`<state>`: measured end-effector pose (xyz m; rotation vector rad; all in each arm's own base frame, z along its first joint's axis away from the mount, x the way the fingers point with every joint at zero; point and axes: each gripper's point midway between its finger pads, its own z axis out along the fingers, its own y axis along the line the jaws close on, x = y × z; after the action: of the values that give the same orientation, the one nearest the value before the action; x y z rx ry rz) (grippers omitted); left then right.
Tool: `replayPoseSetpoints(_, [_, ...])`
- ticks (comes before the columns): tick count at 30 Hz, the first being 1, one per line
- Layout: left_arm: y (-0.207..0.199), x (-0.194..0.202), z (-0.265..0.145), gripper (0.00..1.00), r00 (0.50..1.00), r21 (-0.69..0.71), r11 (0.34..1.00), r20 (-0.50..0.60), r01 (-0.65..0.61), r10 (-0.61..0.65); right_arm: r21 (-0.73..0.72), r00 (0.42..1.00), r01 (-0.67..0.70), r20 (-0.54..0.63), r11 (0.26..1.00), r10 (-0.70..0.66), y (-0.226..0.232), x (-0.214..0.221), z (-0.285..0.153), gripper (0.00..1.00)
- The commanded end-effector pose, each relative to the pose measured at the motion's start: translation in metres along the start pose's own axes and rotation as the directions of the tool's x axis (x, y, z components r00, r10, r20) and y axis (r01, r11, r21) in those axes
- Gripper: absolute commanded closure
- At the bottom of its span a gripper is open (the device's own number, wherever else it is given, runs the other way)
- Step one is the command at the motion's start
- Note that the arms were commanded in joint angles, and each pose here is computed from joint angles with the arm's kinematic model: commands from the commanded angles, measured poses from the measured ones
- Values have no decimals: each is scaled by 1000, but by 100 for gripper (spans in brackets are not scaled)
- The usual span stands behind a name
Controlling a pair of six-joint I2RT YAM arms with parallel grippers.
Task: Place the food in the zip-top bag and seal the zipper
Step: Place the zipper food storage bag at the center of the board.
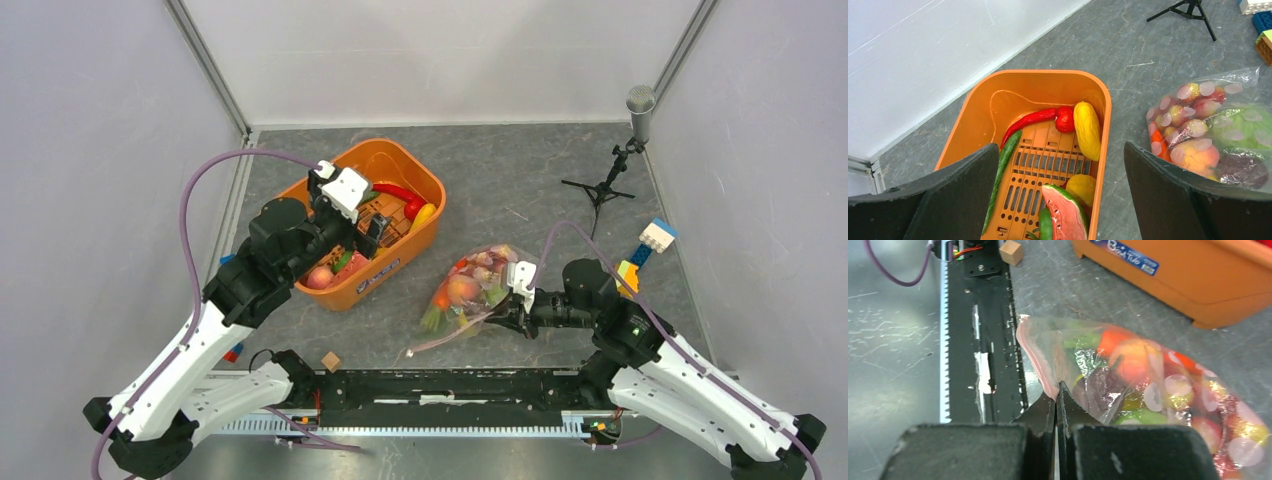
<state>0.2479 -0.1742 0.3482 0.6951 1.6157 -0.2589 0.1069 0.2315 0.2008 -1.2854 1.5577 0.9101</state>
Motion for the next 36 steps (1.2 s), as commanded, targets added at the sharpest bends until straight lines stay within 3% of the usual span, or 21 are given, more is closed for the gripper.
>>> replayPoseSetpoints(1, [-9,-10,2,0,999,50,998,40,25,-27,-123,996,-17,83,992,28,24,-13,0,100])
replayPoseSetpoints(10, [-39,2,6,0,1000,210,977,6,18,-20,-225,996,-82,4,971,85,42,21,9,100])
replayPoseSetpoints(16, [-96,17,-2,0,999,513,858,-35,27,-11,-221,999,-40,11,974,44,41,14,5,100])
replayPoseSetpoints(20, [-116,30,-4,3,995,600,796,-91,87,-40,-248,999,-32,4,968,34,45,16,5,97])
replayPoseSetpoints(27, [-113,36,-3,3,995,582,810,-96,74,-22,-266,1000,-16,-3,964,16,47,15,3,67])
replayPoseSetpoints(36, [-114,45,-1,2,993,586,807,-119,73,-3,-290,1000,5,8,957,-2,50,11,2,42])
